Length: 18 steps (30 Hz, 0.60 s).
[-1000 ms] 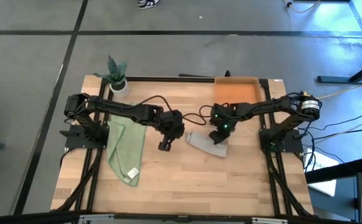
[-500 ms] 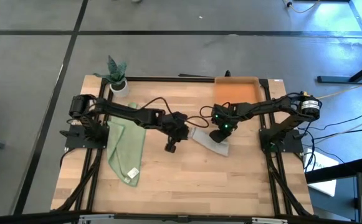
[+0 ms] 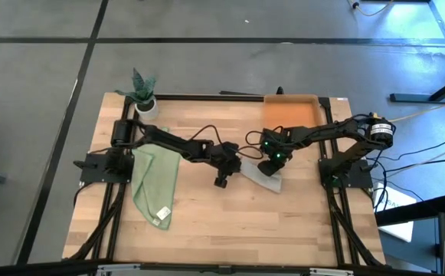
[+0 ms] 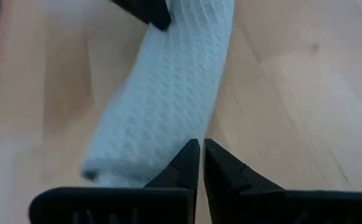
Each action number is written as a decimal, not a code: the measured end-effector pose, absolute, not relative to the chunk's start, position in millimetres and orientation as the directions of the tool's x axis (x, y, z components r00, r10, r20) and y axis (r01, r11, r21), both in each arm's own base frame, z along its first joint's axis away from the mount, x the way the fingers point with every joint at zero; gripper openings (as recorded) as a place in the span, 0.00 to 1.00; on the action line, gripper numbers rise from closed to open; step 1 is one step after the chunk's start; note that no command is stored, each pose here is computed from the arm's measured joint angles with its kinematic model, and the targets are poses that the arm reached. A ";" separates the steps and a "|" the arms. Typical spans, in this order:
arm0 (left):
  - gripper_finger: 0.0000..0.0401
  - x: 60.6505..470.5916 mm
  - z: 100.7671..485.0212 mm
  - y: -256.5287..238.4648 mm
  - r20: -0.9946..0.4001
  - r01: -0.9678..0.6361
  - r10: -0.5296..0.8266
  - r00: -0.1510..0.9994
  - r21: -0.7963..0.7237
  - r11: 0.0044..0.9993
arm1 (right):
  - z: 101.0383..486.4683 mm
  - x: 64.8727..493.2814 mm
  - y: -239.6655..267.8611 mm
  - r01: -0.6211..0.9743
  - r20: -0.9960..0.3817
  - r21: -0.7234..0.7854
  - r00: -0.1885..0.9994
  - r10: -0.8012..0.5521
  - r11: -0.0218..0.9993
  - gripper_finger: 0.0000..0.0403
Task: Roll microfiber towels into tight, uniform cylinder then place into a basket
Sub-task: Roll the gray microfiber towel
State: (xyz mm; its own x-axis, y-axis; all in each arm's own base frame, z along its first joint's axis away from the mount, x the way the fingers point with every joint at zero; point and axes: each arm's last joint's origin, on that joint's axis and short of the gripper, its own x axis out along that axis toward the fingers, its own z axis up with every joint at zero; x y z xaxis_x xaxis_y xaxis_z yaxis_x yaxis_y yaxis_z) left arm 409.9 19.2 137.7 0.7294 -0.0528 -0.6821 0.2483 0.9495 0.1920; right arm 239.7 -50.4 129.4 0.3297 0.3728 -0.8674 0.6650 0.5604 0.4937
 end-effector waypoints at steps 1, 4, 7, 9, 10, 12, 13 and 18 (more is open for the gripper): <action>0.03 412.5 138.1 19.4 -0.660 0.243 -0.051 0.750 0.202 0.949 | 129.4 239.7 -50.4 0.665 -0.867 0.494 0.330 0.373 0.560 0.02; 0.03 415.4 140.4 20.0 -0.631 0.254 -0.046 0.774 0.242 0.936 | 129.4 239.7 -50.3 0.665 -0.867 0.494 0.330 0.373 0.560 0.02; 0.03 415.2 140.0 22.2 -0.634 0.265 -0.018 0.773 0.298 0.917 | 129.4 239.8 -50.3 0.665 -0.867 0.494 0.330 0.373 0.559 0.03; 0.03 415.1 140.0 24.3 -0.634 0.257 -0.001 0.773 0.311 0.915 | 129.4 239.8 -50.3 0.665 -0.867 0.495 0.331 0.373 0.560 0.03; 0.03 415.2 138.7 25.8 -0.636 0.251 0.006 0.771 0.313 0.916 | 129.4 239.8 -50.3 0.665 -0.867 0.495 0.331 0.374 0.560 0.03; 0.03 416.9 131.2 28.5 -0.642 0.246 0.012 0.767 0.311 0.918 | 129.4 239.8 -50.4 0.665 -0.867 0.495 0.331 0.373 0.560 0.03; 0.03 416.1 125.9 29.5 -0.659 0.249 0.013 0.752 0.302 0.920 | 129.5 240.0 -50.4 0.663 -0.866 0.496 0.333 0.373 0.560 0.03; 0.03 418.5 110.0 29.7 -0.677 0.242 0.011 0.736 0.279 0.929 | 129.7 240.6 -50.5 0.660 -0.864 0.501 0.338 0.374 0.560 0.03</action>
State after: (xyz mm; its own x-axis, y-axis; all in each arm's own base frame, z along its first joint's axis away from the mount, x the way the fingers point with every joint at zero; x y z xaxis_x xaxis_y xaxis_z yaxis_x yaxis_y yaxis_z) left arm 418.5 29.7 110.0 0.7360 0.0114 -0.6769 0.2418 0.9295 0.2786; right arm 240.6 -50.5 129.7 0.3383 0.3737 -0.8636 0.6601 0.5599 0.5008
